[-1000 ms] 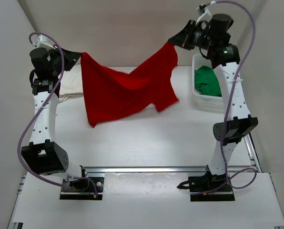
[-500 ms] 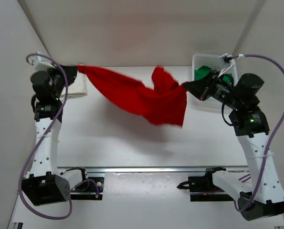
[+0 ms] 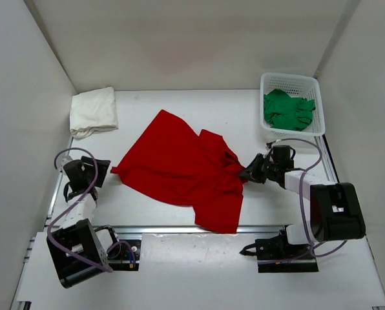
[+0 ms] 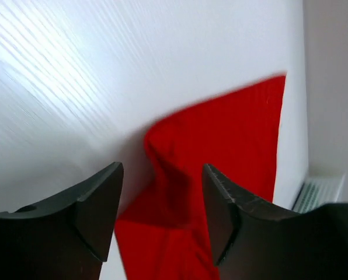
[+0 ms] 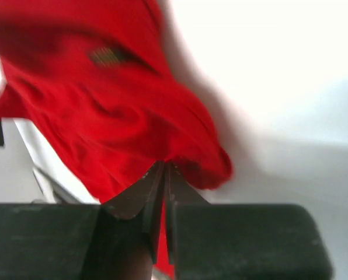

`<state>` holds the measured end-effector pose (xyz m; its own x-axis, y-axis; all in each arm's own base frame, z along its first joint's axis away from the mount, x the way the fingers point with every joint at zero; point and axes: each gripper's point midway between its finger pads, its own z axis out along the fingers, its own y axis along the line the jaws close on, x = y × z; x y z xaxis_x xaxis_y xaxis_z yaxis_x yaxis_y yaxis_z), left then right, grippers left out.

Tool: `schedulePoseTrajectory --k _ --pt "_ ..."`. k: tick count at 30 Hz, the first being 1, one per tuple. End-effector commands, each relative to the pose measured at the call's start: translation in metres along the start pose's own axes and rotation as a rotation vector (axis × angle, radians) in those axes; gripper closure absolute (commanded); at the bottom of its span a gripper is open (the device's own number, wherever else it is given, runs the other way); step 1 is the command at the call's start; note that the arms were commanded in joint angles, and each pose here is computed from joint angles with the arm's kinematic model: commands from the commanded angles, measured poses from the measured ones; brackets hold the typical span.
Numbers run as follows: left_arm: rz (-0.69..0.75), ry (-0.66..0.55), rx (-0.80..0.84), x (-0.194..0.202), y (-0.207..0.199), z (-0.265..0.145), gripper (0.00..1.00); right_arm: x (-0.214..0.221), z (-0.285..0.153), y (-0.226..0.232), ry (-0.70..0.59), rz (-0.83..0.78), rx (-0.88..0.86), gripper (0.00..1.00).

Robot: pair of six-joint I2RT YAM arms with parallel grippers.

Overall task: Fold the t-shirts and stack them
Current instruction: Flatten out the tshirt

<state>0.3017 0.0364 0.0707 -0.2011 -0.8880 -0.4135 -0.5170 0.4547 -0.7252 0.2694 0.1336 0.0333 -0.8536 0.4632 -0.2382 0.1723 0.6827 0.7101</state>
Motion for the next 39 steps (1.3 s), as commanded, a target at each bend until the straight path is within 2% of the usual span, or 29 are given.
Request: schedulePoseTrajectory --k 1,2,3,4,7,8,9,10,11,13,14,15,16,18,19,21,22,24,25,26,28,31,32,33,34,35,37,39 --pt "-0.003 -0.107 0.111 -0.038 -0.036 -0.006 0.34 -0.081 -0.013 0.051 -0.272 -0.156 -0.105 0.89" --pt "0.029 -0.109 0.128 -0.037 -0.047 -0.009 0.38 -0.087 -0.014 0.053 -0.288 -0.154 -0.097 0.86" --pt "0.071 -0.137 0.135 -0.041 -0.056 -0.014 0.53 -0.099 -0.017 0.059 -0.309 -0.169 -0.095 0.82" --pt "0.097 -0.160 0.141 -0.046 -0.061 -0.017 0.58 -0.110 -0.021 0.065 -0.337 -0.194 -0.066 0.76" --pt "0.186 -0.166 0.121 -0.054 -0.075 -0.021 0.65 -0.117 -0.025 0.057 -0.356 -0.245 0.054 0.61" --pt "0.219 -0.155 0.147 -0.048 -0.082 -0.022 0.66 -0.108 -0.024 0.046 -0.340 -0.249 0.121 0.60" --pt "0.239 -0.137 0.163 -0.042 -0.088 -0.021 0.66 -0.102 -0.028 0.050 -0.366 -0.294 0.149 0.58" --pt "0.256 -0.131 0.150 -0.040 -0.087 -0.020 0.66 -0.085 -0.022 0.052 -0.339 -0.335 0.145 0.57" --pt "0.279 -0.115 0.168 -0.033 -0.091 -0.021 0.68 -0.077 -0.023 0.054 -0.345 -0.346 0.131 0.58" --pt "0.323 -0.066 0.206 -0.013 -0.106 -0.014 0.65 -0.049 -0.011 0.057 -0.261 -0.371 0.083 0.75" --pt "0.369 -0.039 0.216 0.006 -0.115 -0.014 0.65 -0.037 -0.007 0.056 -0.223 -0.373 0.062 0.80" --pt "0.430 0.026 0.258 0.041 -0.129 -0.015 0.65 -0.030 0.001 0.053 -0.196 -0.375 0.065 0.83" --pt "0.479 0.030 0.254 0.053 -0.134 -0.009 0.64 -0.020 0.009 0.045 -0.145 -0.374 0.082 0.88" --pt "0.574 0.135 0.273 0.106 -0.146 -0.007 0.64 -0.022 0.019 0.047 -0.119 -0.380 0.084 0.90" --pt "0.592 0.180 0.287 0.121 -0.153 0.001 0.63 -0.016 0.028 0.035 -0.077 -0.370 0.113 0.91" --pt "0.550 0.306 0.320 0.146 -0.158 0.007 0.64 -0.024 0.039 0.038 -0.049 -0.351 0.105 0.92" --pt "0.553 0.332 0.315 0.155 -0.154 0.015 0.64 -0.028 0.048 0.033 -0.037 -0.331 0.113 0.94" --pt "0.544 0.373 0.307 0.167 -0.152 0.024 0.62 -0.058 0.061 0.040 -0.065 -0.320 0.117 0.96" --pt "0.539 0.391 0.292 0.171 -0.149 0.032 0.62 -0.062 0.071 0.028 -0.039 -0.284 0.138 0.96" --pt "0.533 0.406 0.300 0.171 -0.151 0.035 0.61 -0.085 0.075 0.043 -0.079 -0.305 0.121 0.97" --pt "0.510 0.435 0.262 0.174 -0.145 0.057 0.60 -0.102 0.098 0.034 -0.048 -0.281 0.166 0.99" --pt "0.462 0.452 0.225 0.171 -0.144 0.089 0.60 -0.168 0.122 0.070 -0.094 -0.294 0.119 1.00" --pt "0.449 0.449 0.213 0.167 -0.146 0.102 0.60 -0.174 0.132 0.057 -0.077 -0.285 0.148 0.99" --pt "0.436 0.459 0.203 0.167 -0.149 0.116 0.61 -0.193 0.141 0.068 -0.097 -0.312 0.129 1.00" --pt "0.422 0.470 0.191 0.164 -0.145 0.123 0.61 -0.220 0.135 0.086 -0.136 -0.327 0.118 1.00" --pt "0.420 0.458 0.195 0.159 -0.153 0.139 0.61 -0.219 0.144 0.072 -0.095 -0.311 0.146 1.00" --pt "0.419 0.465 0.174 0.156 -0.159 0.160 0.61 -0.253 0.136 0.095 -0.135 -0.337 0.135 1.00" --pt "0.427 0.470 0.169 0.148 -0.171 0.186 0.63 -0.262 0.121 0.109 -0.152 -0.365 0.132 0.98"
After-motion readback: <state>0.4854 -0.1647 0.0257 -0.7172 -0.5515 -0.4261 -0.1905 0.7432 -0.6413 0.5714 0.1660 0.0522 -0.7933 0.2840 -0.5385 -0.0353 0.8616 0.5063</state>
